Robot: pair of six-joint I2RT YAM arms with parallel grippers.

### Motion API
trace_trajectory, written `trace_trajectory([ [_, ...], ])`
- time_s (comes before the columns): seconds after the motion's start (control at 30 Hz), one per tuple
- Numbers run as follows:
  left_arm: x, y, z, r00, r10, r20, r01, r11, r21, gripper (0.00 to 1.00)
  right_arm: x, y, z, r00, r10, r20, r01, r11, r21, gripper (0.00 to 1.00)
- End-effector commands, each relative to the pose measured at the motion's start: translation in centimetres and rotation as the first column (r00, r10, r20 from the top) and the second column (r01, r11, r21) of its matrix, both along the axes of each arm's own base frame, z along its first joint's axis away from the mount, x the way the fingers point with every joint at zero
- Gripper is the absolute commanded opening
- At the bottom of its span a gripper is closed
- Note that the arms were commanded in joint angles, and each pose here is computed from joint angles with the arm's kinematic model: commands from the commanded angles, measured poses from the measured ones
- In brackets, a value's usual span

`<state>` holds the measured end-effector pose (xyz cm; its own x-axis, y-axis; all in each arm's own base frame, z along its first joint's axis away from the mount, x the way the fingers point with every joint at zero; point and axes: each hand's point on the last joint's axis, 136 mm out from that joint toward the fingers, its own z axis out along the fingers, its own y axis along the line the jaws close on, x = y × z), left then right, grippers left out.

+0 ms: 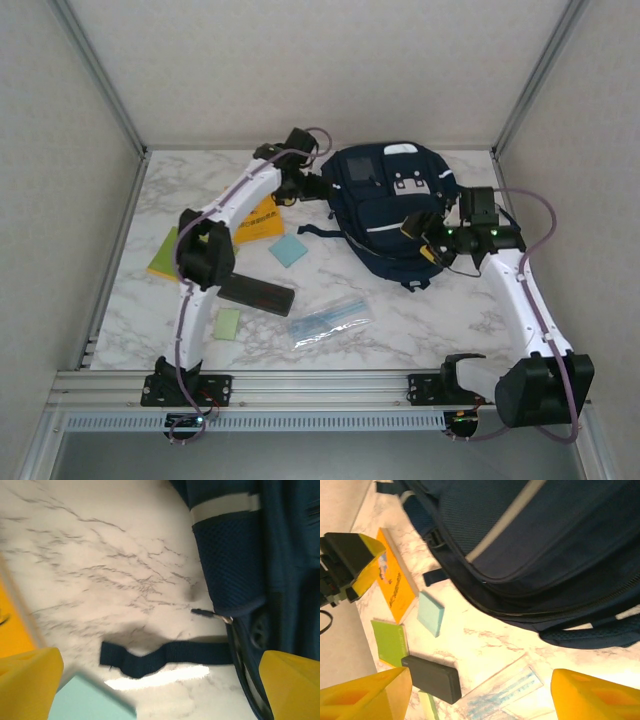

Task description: Pack the student bag

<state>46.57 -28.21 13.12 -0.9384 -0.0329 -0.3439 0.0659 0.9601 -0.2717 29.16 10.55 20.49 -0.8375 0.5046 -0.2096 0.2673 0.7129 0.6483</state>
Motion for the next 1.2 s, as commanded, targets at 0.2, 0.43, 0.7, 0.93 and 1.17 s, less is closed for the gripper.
trace_trajectory([
  [0.2, -1.5, 8.6, 4.3, 0.978, 0.161, 0.132, -0.159, 0.987, -0.026, 1.00, 4.3, 7.4, 1.0, 0.960, 0.268, 0.079, -0.263, 0.962, -0.072, 0.75],
  [0.43, -3.3, 16.2, 3.1, 0.945, 0.306, 0.115, -0.302, 0.952, -0.049, 1.00, 9.4, 17.2, -0.9, 0.880, 0.453, 0.142, -0.435, 0.890, -0.140, 0.74],
  [0.7, -1.6, 20.9, -0.1, 0.899, 0.427, 0.097, -0.412, 0.900, -0.141, 1.00, 13.7, 26.4, -6.2, 0.826, 0.537, 0.173, -0.503, 0.840, -0.205, 0.70],
  [0.93, 1.7, 21.5, -4.0, 0.887, 0.460, 0.046, -0.447, 0.878, -0.173, 0.90, 16.1, 31.1, -11.9, 0.816, 0.557, 0.152, -0.515, 0.822, -0.244, 0.56],
  [1.17, 1.8, 19.6, -8.3, 0.901, 0.430, -0.063, -0.434, 0.882, -0.182, 0.71, 16.7, 33.4, -15.0, 0.815, 0.565, 0.127, -0.526, 0.814, -0.245, 0.50],
])
